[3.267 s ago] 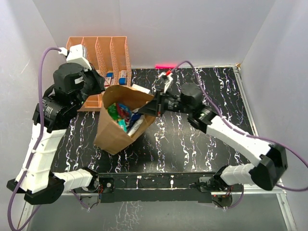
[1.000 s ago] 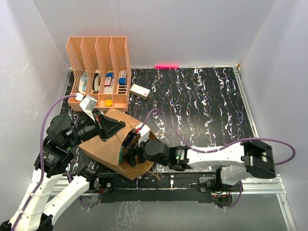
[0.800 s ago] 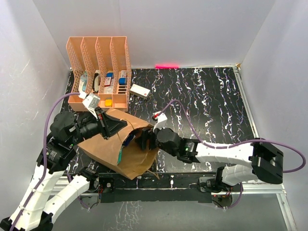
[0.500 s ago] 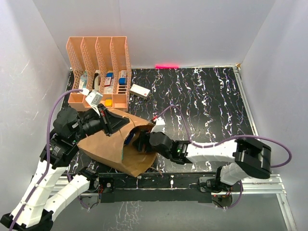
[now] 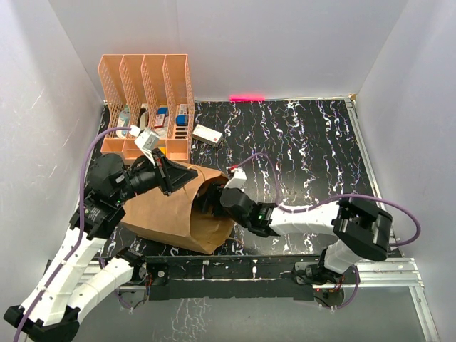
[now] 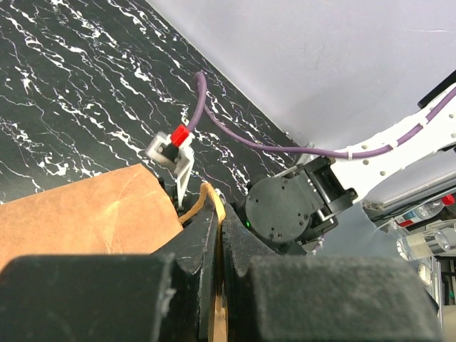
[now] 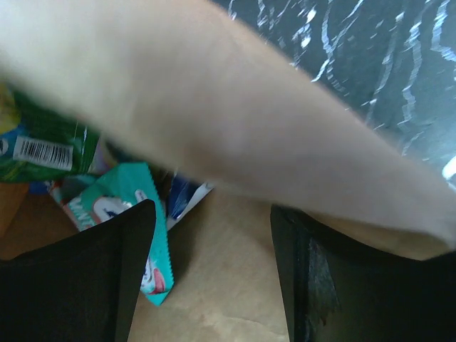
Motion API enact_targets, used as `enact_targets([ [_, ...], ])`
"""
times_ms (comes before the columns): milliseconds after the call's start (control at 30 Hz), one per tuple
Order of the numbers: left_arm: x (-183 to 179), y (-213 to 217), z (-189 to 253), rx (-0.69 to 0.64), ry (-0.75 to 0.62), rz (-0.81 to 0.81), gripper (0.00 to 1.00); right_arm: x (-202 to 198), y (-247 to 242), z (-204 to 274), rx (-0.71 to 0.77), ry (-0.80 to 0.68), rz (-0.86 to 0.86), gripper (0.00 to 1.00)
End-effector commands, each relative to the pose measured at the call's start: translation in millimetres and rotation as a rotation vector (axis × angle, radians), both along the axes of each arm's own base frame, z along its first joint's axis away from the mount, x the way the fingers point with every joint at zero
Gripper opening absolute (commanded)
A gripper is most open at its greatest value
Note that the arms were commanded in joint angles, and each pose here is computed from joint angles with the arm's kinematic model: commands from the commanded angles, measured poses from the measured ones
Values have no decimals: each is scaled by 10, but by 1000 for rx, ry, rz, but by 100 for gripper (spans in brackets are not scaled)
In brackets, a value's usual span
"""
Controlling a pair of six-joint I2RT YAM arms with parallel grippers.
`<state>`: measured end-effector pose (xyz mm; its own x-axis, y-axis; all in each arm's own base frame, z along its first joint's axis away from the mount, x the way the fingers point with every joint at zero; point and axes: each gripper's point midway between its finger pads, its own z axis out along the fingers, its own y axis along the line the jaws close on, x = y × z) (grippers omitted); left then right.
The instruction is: Take the snacks out of the paper bag
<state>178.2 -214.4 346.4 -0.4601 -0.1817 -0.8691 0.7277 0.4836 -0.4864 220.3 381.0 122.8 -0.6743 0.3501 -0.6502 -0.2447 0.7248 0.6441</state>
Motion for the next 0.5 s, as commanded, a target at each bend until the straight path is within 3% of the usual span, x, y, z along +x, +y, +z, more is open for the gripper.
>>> enact_targets([
  [0,-60,-6,99,-28,-46,-20,0,-123,395,327,151,-43,34,70],
  [300,-111,42,88,-15,-50,-11,0,88,507,39,201,8,-161,70],
  [467,-156,92,68,-4,-49,2,0,189,649,-25,211,5,-185,67],
])
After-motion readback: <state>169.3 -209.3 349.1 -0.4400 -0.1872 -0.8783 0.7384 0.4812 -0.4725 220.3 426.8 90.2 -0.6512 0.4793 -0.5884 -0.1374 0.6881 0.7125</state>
